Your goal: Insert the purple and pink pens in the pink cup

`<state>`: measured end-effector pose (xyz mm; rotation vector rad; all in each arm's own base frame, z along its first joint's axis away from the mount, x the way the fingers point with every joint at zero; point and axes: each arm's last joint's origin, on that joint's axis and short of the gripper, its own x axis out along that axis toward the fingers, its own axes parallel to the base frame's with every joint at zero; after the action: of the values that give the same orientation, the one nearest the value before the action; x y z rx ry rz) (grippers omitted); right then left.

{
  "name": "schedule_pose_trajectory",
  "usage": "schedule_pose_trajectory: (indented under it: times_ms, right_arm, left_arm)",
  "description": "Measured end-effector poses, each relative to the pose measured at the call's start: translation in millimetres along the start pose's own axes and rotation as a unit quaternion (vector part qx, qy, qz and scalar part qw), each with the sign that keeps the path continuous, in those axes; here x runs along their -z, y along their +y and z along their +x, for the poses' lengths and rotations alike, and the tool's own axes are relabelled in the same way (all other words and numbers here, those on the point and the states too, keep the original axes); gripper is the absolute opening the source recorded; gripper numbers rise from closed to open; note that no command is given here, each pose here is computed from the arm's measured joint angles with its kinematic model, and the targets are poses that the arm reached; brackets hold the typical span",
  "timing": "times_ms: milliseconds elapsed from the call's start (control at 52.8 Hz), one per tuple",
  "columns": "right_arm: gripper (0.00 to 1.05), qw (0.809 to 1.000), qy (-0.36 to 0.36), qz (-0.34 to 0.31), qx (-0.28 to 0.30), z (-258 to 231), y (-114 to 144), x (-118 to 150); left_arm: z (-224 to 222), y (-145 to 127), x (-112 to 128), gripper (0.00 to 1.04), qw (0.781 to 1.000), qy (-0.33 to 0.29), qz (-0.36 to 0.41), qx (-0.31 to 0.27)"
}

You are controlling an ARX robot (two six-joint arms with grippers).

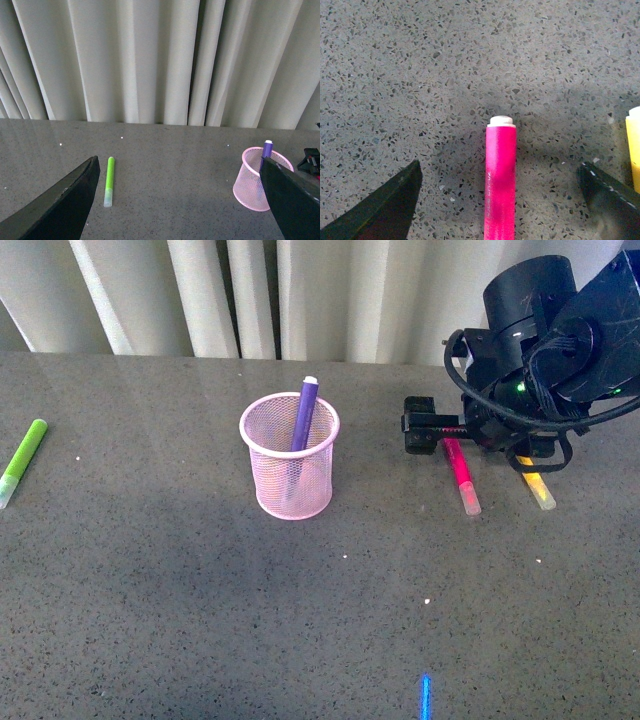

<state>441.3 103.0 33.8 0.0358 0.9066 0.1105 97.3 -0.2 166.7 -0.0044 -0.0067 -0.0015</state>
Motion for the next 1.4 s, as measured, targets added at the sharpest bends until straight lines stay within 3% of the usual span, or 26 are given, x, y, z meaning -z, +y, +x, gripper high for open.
schedule_pose_trajectory:
  times_ms: [227,512,625,777,947,1042,1175,1289,1402]
  right_arm:
    - [0.51,1.000,0.003,0.000,-0.009,2.5,0.2,1.0]
    - [0.12,1.000,-0.012,0.003,-0.013,3.6,-2.0,-0.8]
    - [0.11,0.999,-0.045,-0.001,-0.001,3.2,-5.4,0.5]
    - [0.11,0.988,-0.151,-0.041,0.011,-11.2,-10.6,1.8]
    - [0.11,0.970,-0.236,-0.050,-0.027,-44.1,-0.9,-22.8]
    - [0.11,0.943,-0.314,-0.082,-0.065,-71.3,21.1,-37.6]
    - [0.11,0.877,-0.418,-0.189,-0.145,-100.9,67.1,-33.5]
    - [0.11,0.856,-0.433,-0.214,-0.186,-108.3,92.6,-21.4]
    - [0.11,0.848,-0.439,-0.219,-0.201,-112.0,106.7,-11.0]
  left_arm:
    - [0.0,0.0,0.0,0.98,1.000,0.000,0.000,0.000]
    - [0.0,0.0,0.0,0.98,1.000,0.000,0.000,0.000]
    - [0.0,0.0,0.0,0.98,1.000,0.000,0.000,0.000]
    - [0.0,0.0,0.0,0.98,1.000,0.000,0.000,0.000]
    - [0.0,0.0,0.0,0.98,1.000,0.000,0.000,0.000]
    - [0.0,0.0,0.0,0.98,1.000,0.000,0.000,0.000]
    - [0.0,0.0,0.0,0.98,1.000,0.000,0.000,0.000]
    - [0.0,0.0,0.0,0.98,1.000,0.000,0.000,0.000]
    - [0.0,0.0,0.0,0.98,1.000,0.000,0.000,0.000]
